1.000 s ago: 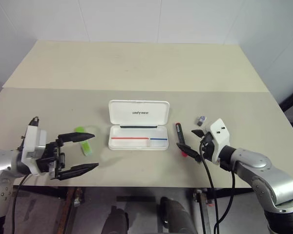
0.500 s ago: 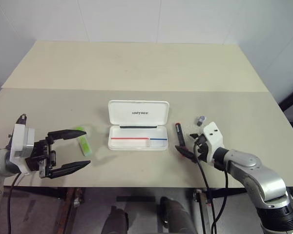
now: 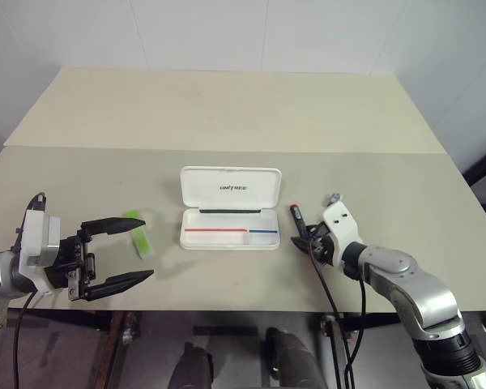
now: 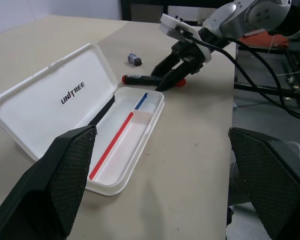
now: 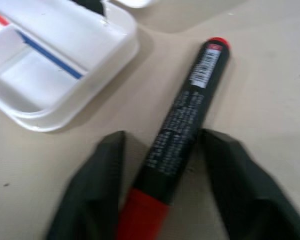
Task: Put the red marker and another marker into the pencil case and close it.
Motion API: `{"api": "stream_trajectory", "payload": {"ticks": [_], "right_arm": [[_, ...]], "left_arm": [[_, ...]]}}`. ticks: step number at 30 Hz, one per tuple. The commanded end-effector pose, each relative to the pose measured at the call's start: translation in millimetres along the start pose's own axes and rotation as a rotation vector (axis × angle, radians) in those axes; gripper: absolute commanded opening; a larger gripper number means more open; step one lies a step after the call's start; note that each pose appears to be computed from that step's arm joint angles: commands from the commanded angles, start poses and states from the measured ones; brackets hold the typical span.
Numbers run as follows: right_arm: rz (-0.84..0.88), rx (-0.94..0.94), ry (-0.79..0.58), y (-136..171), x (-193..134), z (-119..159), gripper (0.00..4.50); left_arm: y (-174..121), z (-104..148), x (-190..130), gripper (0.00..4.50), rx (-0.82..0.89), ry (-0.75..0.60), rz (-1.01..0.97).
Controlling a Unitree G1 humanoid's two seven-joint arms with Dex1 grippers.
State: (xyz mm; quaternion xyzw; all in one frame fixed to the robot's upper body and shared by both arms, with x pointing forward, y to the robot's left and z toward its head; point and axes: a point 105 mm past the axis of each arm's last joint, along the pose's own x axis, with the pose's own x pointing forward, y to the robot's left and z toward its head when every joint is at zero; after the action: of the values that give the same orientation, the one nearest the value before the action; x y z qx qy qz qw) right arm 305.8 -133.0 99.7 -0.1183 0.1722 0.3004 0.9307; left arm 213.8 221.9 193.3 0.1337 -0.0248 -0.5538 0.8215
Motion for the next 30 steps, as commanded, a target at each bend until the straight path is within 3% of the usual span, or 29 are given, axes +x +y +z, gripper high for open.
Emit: {"api": "stream_trajectory", "payload": {"ticks": [1,3,7,15,22,30], "right_arm": [[-0.061,-0.029,0.023,-12,-4,-2,1.05],[-0.063,-0.046,0.01,-15,-5,0,0.6],[-0.002,-0.089,-0.056,-12,-12,15,0.61],[-0.047,-0.174,-0.21,-37,-20,68,0.61],[0.164,-0.224,-0.328,-4,-32,104,0.61],[0.456,-0.306,-0.315,39,-35,113,0.61]], "left_arm": [[-1,13,-2,4.5,0.058,-0.026,0.008],[-1,14,-2,4.5,0.059,-0.031,0.009],[0,16,-2,4.5,0.062,-0.044,0.017],[5,19,-1,4.5,0.073,-0.081,0.038],[5,20,-2,4.5,0.082,-0.089,0.056],[2,20,-12,4.5,0.096,-0.094,0.117]]}}
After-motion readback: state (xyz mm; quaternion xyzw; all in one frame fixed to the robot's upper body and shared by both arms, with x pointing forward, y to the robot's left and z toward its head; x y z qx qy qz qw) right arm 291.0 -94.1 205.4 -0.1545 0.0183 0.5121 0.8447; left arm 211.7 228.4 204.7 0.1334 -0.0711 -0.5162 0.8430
